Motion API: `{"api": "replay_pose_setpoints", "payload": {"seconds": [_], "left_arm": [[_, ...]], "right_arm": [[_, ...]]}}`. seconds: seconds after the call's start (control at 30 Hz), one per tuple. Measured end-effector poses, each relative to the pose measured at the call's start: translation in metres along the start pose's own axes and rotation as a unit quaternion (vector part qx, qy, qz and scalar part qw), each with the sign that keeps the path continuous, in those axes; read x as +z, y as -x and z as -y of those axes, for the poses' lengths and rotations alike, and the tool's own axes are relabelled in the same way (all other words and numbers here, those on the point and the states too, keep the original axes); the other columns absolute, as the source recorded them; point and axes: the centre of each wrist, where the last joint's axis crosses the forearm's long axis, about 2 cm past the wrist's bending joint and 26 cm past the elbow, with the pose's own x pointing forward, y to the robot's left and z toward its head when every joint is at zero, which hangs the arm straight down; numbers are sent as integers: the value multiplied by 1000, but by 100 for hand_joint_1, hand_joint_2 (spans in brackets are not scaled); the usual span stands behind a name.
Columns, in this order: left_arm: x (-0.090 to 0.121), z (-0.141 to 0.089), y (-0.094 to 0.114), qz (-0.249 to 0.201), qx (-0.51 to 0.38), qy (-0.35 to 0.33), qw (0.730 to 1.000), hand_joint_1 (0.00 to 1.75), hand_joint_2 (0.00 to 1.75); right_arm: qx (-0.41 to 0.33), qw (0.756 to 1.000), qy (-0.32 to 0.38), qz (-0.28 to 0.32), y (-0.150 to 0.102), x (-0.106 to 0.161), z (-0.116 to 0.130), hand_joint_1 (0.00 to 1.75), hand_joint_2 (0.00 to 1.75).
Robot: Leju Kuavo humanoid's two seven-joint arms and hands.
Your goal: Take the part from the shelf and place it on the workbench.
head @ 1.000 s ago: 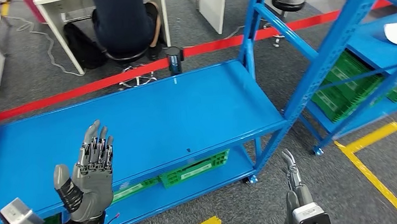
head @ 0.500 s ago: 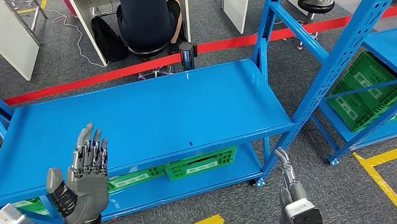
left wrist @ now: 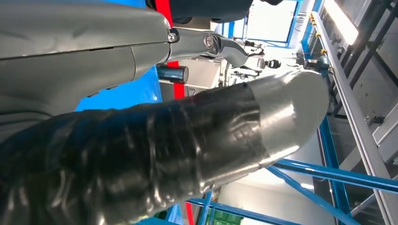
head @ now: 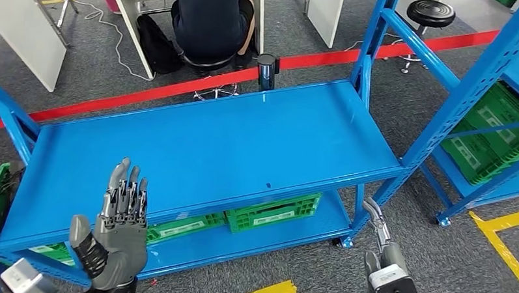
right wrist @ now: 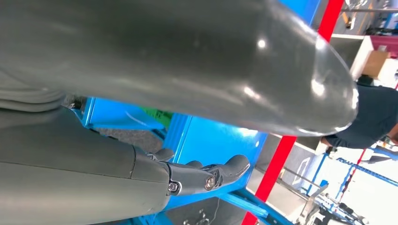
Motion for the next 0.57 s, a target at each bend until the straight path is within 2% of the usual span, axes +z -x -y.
{"api": "replay_pose_setpoints", "payload": {"seconds": [0.5, 0.53, 0.57], "left_arm": [[1, 0, 0, -1, 1, -1, 1000, 0, 0], [1, 0, 0, -1, 1, -1, 1000, 0, 0], [1, 0, 0, -1, 1, -1, 1000, 0, 0]], "right_arm": [[-6, 1000, -3, 2, -1, 0, 0, 0, 0], [-7, 1000, -5, 2, -1, 0, -1, 0, 44], [-8, 1000, -5, 2, -1, 0, -1, 0, 58]]}}
